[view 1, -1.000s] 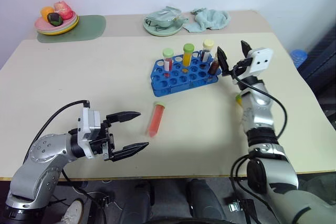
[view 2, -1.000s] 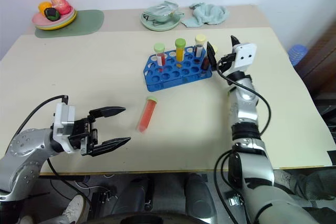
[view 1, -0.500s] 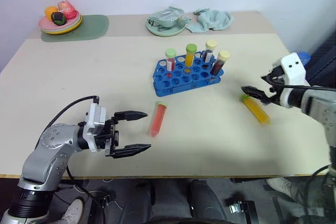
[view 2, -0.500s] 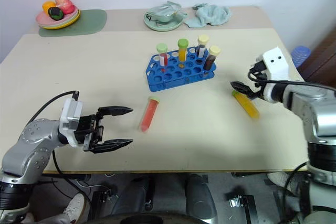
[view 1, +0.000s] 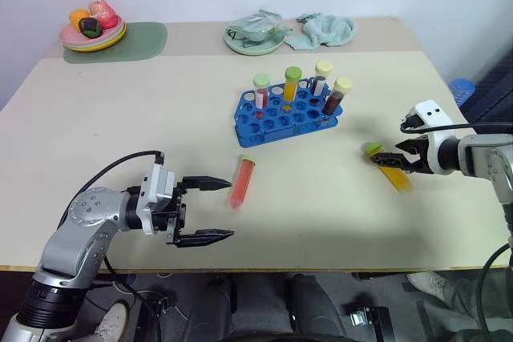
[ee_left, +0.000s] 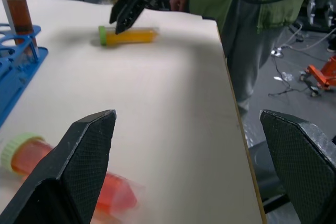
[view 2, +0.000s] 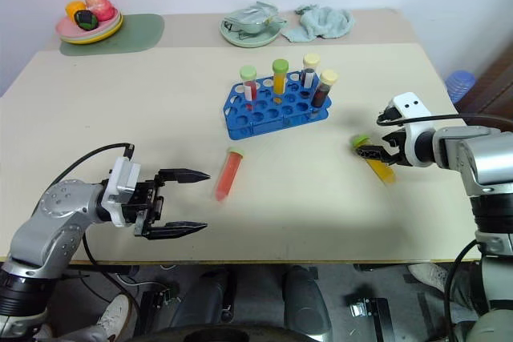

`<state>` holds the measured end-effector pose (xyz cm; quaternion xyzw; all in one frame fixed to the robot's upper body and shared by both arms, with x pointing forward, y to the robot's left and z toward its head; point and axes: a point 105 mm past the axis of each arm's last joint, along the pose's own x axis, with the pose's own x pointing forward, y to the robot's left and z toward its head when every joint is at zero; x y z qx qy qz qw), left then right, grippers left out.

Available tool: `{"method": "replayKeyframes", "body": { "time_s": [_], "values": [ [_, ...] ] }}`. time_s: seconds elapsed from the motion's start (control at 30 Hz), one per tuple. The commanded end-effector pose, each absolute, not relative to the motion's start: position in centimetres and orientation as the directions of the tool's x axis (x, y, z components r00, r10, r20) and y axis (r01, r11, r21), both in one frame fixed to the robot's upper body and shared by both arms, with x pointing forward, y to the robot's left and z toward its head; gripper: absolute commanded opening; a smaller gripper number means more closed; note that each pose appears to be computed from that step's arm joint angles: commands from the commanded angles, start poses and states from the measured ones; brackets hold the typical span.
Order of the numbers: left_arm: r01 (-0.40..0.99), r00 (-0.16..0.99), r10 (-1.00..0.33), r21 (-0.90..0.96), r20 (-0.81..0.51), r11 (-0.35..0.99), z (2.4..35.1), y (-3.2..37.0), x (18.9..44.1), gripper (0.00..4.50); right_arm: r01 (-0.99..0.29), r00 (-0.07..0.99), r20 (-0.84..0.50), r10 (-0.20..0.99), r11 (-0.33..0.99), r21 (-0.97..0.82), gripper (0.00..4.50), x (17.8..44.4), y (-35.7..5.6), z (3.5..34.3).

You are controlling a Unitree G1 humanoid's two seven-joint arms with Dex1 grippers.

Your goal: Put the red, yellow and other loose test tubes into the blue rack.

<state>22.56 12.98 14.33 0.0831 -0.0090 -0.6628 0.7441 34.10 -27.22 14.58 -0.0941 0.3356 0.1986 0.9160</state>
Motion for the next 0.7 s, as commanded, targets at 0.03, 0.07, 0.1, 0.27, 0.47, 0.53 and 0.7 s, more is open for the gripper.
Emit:
{"method": "replayKeyframes", "body": {
  "time_s": [0.03, 0.07, 0.1, 0.27, 0.47, 0.53, 0.7],
  "values": [
    [0.979, 0.125, -0.988, 0.173, -0.092, 0.108, 15.1, 13.0, 22.1, 4.5, -0.448, 0.707, -0.632, 0.316, 0.892, -0.055, 4.29, 34.8, -26.8, 15.1],
    [0.979, 0.129, -0.988, 0.172, -0.091, 0.112, 15.1, 13.0, 22.0, 4.5, -0.449, 0.706, -0.634, 0.316, 0.892, -0.055, 4.29, 34.9, -26.8, 15.0],
    [0.979, 0.131, -0.987, 0.171, -0.091, 0.114, 15.1, 13.0, 21.9, 4.5, -0.45, 0.705, -0.635, 0.316, 0.891, -0.055, 4.29, 35.0, -26.8, 14.9],
    [0.978, 0.147, -0.985, 0.165, -0.089, 0.131, 15.1, 13.1, 21.8, 4.5, -0.459, 0.689, -0.652, 0.316, 0.887, -0.055, 4.29, 35.1, -26.8, 14.4],
    [0.976, 0.159, -0.983, 0.162, -0.086, 0.144, 15.1, 13.2, 21.7, 4.5, -0.469, 0.68, -0.66, 0.32, 0.881, -0.056, 2.48, 35.2, -26.7, 14.3],
    [0.976, 0.163, -0.983, 0.163, -0.084, 0.148, 15.1, 13.2, 21.7, 4.5, -0.475, 0.675, -0.663, 0.323, 0.878, -0.055, 2.48, 35.1, -26.6, 14.2],
    [0.975, 0.168, -0.983, 0.164, -0.081, 0.153, 15.3, 13.2, 21.9, 4.5, -0.483, 0.67, -0.665, 0.328, 0.874, -0.055, 2.48, 35.0, -26.4, 14.0]
  ]
}}
